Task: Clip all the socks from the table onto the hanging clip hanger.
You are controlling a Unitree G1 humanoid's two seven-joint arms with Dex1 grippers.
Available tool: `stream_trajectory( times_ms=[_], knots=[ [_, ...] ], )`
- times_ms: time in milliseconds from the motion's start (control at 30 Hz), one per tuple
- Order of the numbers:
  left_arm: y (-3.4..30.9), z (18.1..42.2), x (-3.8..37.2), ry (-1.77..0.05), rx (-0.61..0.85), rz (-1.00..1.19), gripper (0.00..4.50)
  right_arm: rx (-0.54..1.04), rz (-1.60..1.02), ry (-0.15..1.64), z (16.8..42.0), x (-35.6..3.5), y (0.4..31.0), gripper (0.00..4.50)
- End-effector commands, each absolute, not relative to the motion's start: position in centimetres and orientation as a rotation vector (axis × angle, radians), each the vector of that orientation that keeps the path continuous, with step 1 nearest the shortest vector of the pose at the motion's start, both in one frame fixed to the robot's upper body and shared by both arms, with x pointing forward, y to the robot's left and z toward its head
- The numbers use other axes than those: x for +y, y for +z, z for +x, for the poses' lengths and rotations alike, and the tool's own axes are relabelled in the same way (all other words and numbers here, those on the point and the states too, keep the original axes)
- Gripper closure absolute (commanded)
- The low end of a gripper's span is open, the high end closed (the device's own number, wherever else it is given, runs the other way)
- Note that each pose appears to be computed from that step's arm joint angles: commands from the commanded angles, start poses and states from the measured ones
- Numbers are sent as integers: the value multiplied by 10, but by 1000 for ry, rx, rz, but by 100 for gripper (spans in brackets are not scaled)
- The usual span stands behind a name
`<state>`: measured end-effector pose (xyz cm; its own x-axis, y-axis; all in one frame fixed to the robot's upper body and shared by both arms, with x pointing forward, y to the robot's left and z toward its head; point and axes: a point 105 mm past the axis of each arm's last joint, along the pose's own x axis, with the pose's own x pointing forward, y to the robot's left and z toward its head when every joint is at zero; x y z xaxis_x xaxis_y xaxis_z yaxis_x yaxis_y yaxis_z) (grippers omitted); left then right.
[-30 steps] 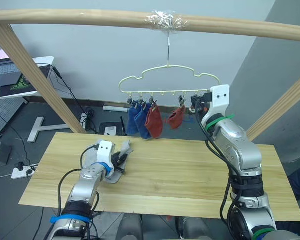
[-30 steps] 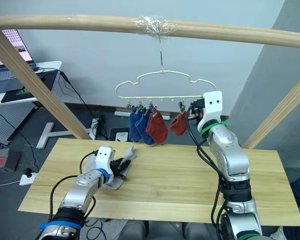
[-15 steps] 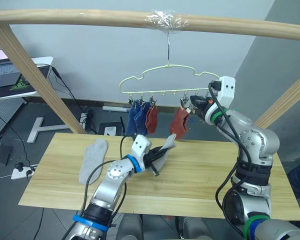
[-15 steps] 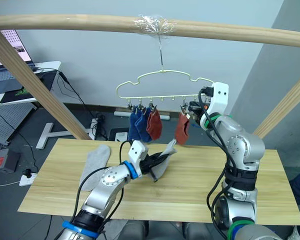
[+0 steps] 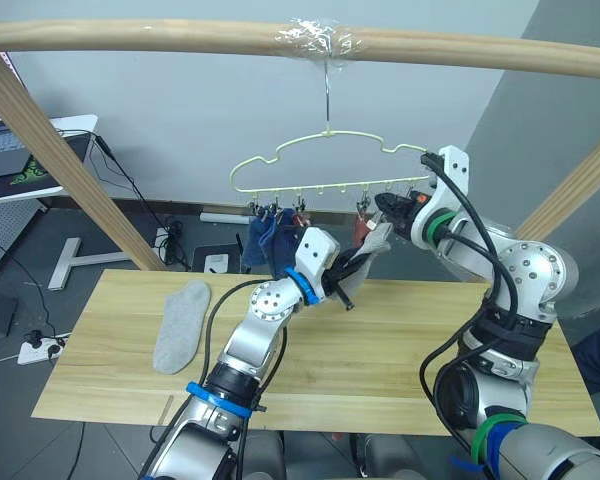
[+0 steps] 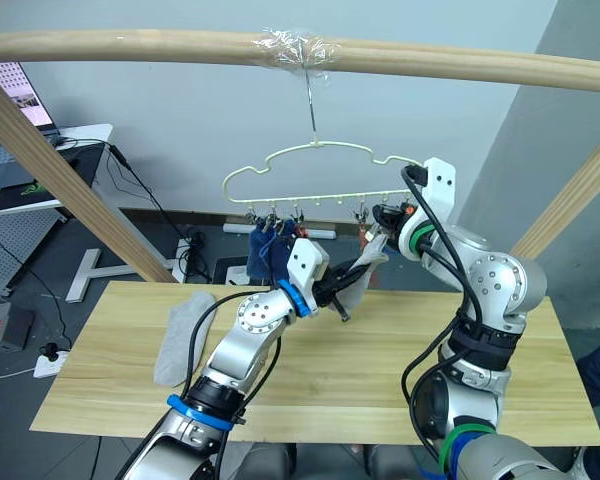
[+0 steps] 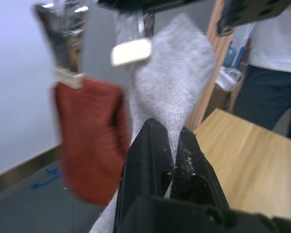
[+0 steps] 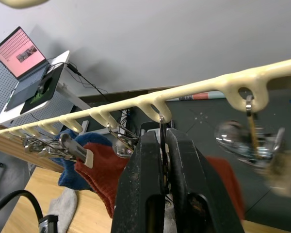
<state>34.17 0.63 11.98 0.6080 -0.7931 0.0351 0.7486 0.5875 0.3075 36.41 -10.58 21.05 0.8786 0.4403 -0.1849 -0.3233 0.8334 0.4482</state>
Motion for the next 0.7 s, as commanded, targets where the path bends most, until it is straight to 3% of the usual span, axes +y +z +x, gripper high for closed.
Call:
stream_trajectory(
  times_ms=[33, 233, 333, 433, 567, 667, 700],
  knots=[
    [134, 347, 5, -881, -240, 293, 447, 243, 431, 409, 362, -108, 224, 450],
    [144, 349, 1, -887, -272, 280, 447, 245, 451, 417, 361, -108, 225, 450],
    [146, 341, -3, -922, -285, 258, 450, 243, 469, 421, 360, -108, 224, 367],
    [145, 337, -6, -939, -283, 253, 450, 226, 481, 430, 359, -109, 229, 242],
    [150, 329, -14, -987, -299, 225, 450, 153, 460, 443, 356, -118, 241, 109],
    [150, 330, -18, -997, -285, 181, 450, 51, 261, 512, 339, -127, 255, 5],
    [148, 331, -17, -995, -272, 161, 450, 40, 221, 531, 335, -128, 255, 2]
  ],
)
